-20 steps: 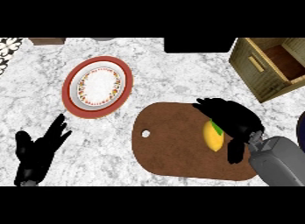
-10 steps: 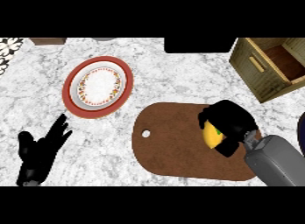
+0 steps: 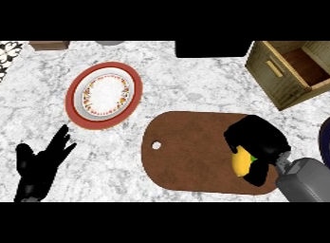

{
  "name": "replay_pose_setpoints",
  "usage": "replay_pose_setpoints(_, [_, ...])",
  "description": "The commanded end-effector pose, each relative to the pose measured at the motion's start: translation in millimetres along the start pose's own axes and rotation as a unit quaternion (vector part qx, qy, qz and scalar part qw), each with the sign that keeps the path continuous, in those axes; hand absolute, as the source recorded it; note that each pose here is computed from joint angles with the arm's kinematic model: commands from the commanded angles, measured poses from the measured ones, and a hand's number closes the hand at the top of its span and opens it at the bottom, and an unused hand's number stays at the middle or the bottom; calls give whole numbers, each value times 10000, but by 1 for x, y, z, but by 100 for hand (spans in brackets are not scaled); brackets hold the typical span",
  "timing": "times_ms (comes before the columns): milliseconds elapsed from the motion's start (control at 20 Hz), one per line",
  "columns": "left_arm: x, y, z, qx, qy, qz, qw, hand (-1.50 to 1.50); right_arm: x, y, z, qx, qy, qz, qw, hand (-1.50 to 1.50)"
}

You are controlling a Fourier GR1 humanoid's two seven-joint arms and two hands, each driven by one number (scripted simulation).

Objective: Pick the lemon from the cutting board and place it in the basket

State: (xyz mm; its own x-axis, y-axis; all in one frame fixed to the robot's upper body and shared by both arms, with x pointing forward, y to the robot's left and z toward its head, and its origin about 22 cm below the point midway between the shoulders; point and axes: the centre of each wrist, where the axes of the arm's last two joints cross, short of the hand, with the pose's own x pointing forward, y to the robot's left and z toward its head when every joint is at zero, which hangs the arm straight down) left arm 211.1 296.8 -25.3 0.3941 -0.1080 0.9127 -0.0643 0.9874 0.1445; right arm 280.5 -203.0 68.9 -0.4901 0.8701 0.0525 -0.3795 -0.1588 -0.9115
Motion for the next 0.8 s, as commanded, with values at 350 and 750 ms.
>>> replay_pose_setpoints(350, [-29,4,14,82,717,-7,9974,0,-3,-19,93,-1204,57,-656,9905,150])
replay_pose_setpoints(750, [-39,8,19,189,721,90,9972,0,1,-67,125,-3249,-703,-3499,8759,150])
